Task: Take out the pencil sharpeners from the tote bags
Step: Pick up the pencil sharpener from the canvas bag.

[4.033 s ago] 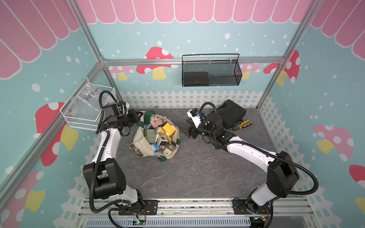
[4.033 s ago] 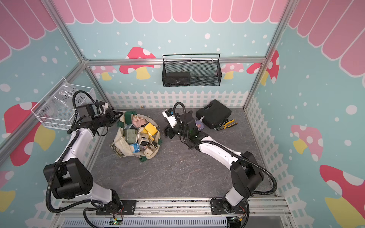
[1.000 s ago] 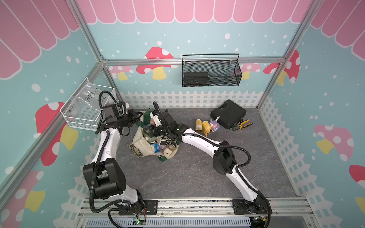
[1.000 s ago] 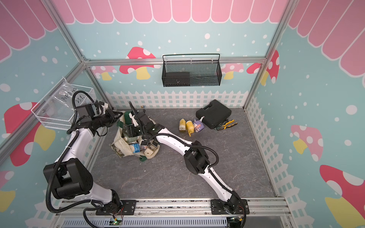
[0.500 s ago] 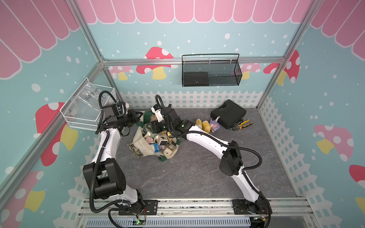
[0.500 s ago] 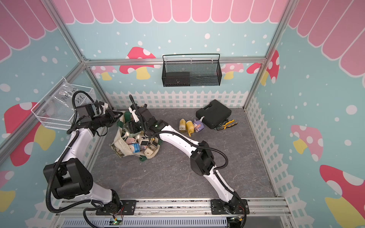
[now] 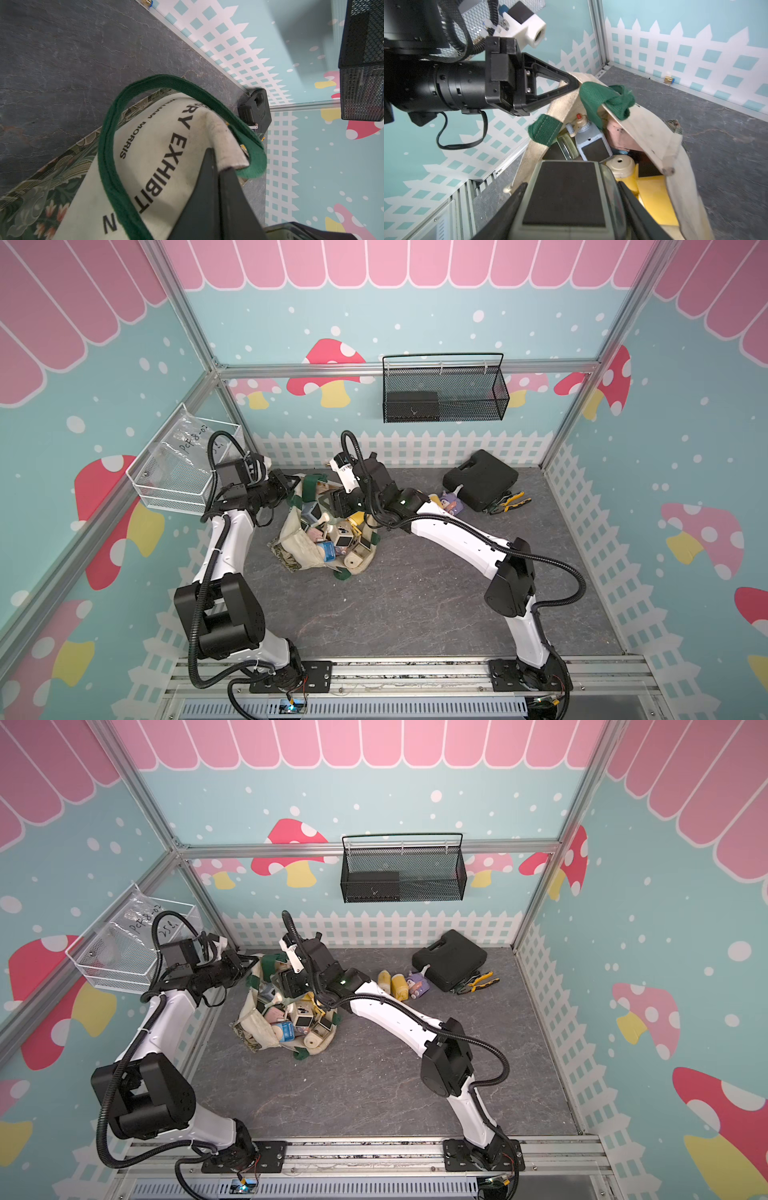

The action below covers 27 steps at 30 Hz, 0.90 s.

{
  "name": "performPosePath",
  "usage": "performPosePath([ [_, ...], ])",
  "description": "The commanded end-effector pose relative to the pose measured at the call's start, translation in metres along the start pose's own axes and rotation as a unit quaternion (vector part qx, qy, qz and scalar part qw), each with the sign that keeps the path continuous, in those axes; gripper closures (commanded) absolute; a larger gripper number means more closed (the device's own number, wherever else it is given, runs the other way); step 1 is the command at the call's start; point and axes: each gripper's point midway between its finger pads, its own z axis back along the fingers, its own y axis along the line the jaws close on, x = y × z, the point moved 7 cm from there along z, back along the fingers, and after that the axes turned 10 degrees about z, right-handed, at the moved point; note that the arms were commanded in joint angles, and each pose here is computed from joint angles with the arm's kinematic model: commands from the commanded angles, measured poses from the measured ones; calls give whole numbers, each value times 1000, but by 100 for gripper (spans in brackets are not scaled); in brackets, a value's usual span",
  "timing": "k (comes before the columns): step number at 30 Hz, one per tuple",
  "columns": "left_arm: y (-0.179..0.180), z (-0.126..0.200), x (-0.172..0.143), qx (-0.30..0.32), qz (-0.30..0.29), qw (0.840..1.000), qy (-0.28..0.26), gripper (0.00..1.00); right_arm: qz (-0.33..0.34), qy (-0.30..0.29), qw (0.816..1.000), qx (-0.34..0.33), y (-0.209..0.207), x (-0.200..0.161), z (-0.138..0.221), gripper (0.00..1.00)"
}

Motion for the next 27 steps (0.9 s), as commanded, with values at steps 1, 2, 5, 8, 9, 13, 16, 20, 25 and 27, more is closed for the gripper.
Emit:
performPosePath([
  [1, -7, 10, 9, -16, -14, 1000, -20, 100, 16, -29, 999, -23, -13, 19, 34, 46],
  [2, -7, 10, 9, -15, -14, 1000, -21, 100, 18, -28, 999, -29, -18, 19, 41, 46],
  [5, -7, 10, 9, -16, -14, 1000, -21, 100, 15, -27, 998, -61, -40, 15, 67, 46],
  [8, -7, 10, 8, -15, -13, 1000, -20, 100, -1, -21, 996, -86, -68, 2, 90, 46],
  [9, -7, 10, 9, -16, -13, 1000, -21, 100, -11, -21, 995, -93, -79, -4, 99, 46],
  [13, -7, 10, 8, -15, -13, 1000, -21, 100, -27, -6, 990, -140, -114, -32, 124, 46],
  [16, -7, 9, 9, -15, -13, 1000, -20, 100, -45, 16, 983, -175, -139, -58, 140, 46],
  [20, -6, 9, 9, -14, -11, 1000, -20, 100, -66, 48, 969, -233, -175, -95, 160, 46],
  [25, -6, 9, 9, -15, -12, 1000, -20, 100, -107, 94, 947, -289, -217, -147, 184, 46],
  [27, -6, 9, 9, -15, -12, 1000, -20, 100, -120, 114, 936, -312, -231, -168, 192, 45],
])
